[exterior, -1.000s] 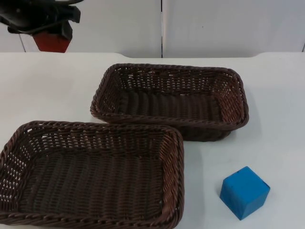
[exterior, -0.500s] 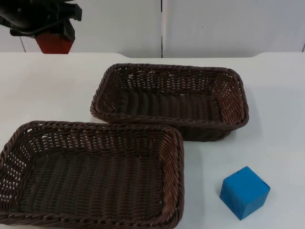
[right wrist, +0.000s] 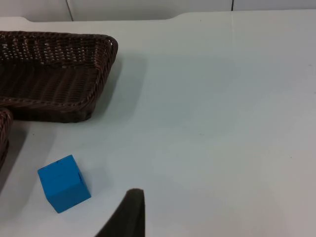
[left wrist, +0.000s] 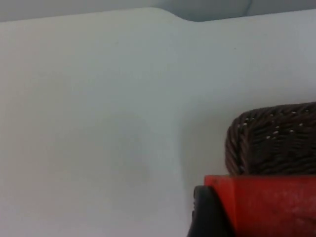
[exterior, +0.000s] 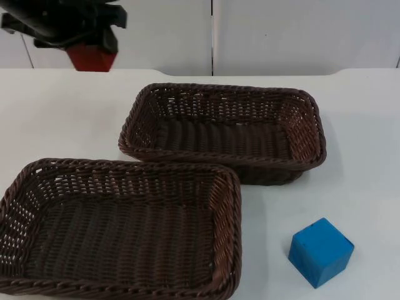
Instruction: Pick up one cube with the left hand and place it into the upper basket. Pick up one cube with the right hand and place it into the lower basket.
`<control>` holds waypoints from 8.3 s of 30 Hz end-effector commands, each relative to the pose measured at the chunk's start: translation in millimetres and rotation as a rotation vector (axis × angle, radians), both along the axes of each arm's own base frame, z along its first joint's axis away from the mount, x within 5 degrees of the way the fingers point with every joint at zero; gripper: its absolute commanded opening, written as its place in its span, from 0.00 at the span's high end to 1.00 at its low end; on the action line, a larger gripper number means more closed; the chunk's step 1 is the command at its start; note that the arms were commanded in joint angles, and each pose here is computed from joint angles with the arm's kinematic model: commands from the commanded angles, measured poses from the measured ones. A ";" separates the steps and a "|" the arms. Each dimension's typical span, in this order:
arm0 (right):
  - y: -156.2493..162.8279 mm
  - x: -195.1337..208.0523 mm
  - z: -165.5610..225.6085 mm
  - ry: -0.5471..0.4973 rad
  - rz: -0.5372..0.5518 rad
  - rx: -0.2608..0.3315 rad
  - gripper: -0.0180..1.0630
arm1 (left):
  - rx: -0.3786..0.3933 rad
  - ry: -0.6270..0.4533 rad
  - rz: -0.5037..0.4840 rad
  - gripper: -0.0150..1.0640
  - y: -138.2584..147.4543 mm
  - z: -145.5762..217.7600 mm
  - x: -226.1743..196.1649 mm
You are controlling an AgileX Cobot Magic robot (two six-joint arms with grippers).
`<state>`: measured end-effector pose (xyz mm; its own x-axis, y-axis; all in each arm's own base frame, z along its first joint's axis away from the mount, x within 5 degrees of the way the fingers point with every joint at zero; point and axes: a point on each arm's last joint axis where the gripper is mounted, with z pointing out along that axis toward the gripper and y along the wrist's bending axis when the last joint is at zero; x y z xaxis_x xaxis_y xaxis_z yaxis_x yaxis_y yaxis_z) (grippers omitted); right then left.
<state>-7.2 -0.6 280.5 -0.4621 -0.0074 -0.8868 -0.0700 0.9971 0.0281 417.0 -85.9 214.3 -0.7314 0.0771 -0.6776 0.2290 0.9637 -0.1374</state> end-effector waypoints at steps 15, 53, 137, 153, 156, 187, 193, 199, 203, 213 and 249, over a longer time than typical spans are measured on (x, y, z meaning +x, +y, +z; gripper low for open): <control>0.0 -0.3 -0.1 -0.005 -0.003 -0.001 0.01 | 0.004 -0.068 -0.167 0.99 -68.7 7.5 -17.2; 0.0 -0.3 -0.1 -0.005 -0.003 -0.001 0.01 | 0.093 -0.006 -0.212 0.99 -103.6 -97.1 -6.2; 0.0 -0.3 -0.1 -0.006 -0.001 -0.005 0.01 | -0.111 -0.258 -0.350 0.01 -49.8 154.8 -171.3; 0.0 -0.3 -0.1 -0.006 -0.001 -0.005 0.01 | -0.094 -0.237 -0.380 0.01 -16.8 134.4 -246.7; 0.0 -0.3 -0.1 -0.006 -0.001 -0.005 0.01 | -0.096 -0.245 -0.381 0.01 -12.5 131.8 -256.3; 0.6 -0.2 0.0 -0.007 0.002 0.001 0.01 | -0.075 -0.315 -0.398 0.01 4.5 133.4 -291.6; 0.0 -0.1 0.2 -0.009 -0.002 -0.005 0.01 | -0.075 -0.313 -0.399 0.01 4.5 133.2 -291.8; 0.6 -0.1 0.2 -0.009 -0.001 0.007 0.01 | -0.075 -0.313 -0.399 0.01 4.5 133.2 -291.8; 1.7 13.4 8.3 0.062 -0.006 0.010 0.01 | -0.075 -0.313 -0.399 0.01 4.5 133.2 -291.8; 5.2 57.6 26.1 0.219 -0.006 -0.004 0.01 | -0.096 -0.308 -0.398 0.01 3.6 133.7 -292.2; 44.3 195.4 -25.5 0.659 0.122 0.052 0.01 | -0.094 -0.308 -0.398 0.01 3.6 133.6 -292.2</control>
<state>184.1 36.7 253.3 -0.9207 -0.0304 -0.3890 -0.0961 0.9839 0.1506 126.4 -81.8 348.5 -0.4195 0.2462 -0.8737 0.6168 0.7835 -0.0753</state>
